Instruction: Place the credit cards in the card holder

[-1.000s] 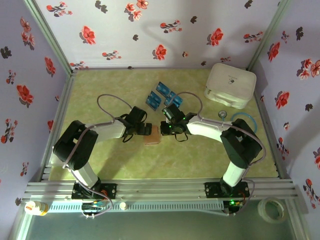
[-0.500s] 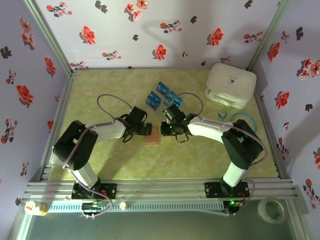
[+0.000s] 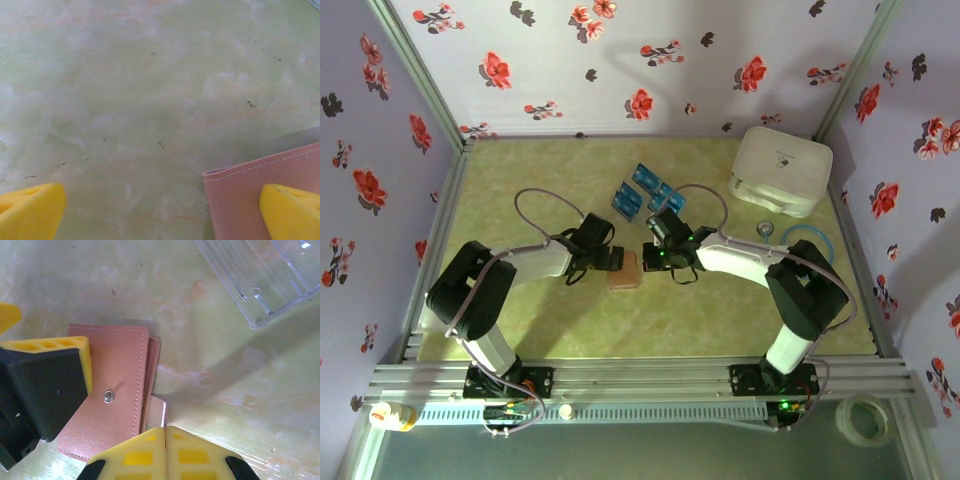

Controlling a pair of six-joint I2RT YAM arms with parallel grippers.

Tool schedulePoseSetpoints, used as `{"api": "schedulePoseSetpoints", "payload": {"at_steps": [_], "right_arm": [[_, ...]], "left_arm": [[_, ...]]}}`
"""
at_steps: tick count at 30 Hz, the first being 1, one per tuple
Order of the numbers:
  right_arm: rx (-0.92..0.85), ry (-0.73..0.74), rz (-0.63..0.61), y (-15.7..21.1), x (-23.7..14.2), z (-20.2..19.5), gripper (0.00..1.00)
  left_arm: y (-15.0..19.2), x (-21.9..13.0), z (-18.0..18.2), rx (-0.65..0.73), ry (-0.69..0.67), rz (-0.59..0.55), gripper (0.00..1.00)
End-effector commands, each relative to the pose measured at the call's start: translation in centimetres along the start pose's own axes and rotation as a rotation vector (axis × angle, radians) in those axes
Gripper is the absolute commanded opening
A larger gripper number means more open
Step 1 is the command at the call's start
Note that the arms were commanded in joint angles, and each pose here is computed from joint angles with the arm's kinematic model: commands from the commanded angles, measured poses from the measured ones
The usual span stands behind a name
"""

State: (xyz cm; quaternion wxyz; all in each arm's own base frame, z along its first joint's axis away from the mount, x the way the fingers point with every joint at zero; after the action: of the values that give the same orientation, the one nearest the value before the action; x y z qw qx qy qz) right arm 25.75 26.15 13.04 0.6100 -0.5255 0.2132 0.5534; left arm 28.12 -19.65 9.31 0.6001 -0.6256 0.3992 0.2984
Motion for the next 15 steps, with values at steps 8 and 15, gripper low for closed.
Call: {"api": "schedulePoseSetpoints", "payload": {"at_steps": [8, 15], "right_arm": [[0.073, -0.162, -0.022, -1.3, 0.8, 1.6, 0.0], [0.128, -0.225, -0.018, -1.4, 2.6, 2.0, 0.0]], "left_arm": [[2.2, 0.6, 1.4, 0.028, -0.091, 0.073, 1.0], [2.3, 0.6, 1.2, 0.028, -0.089, 0.075, 1.0]]}}
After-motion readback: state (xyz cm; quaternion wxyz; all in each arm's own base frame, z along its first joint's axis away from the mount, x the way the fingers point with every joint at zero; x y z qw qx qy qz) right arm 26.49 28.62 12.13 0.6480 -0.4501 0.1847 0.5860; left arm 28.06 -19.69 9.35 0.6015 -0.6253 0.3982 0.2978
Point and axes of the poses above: each hand's point on the last joint's axis, 136 mm out from that joint toward the fingers, its own x axis out along the fingers, its own z axis along the line the jaws close on, y = z × x, the point moved 8 cm from there along -x, back along the fingers, and after that the axes turned 5 degrees about -x, right-handed, at the moved point
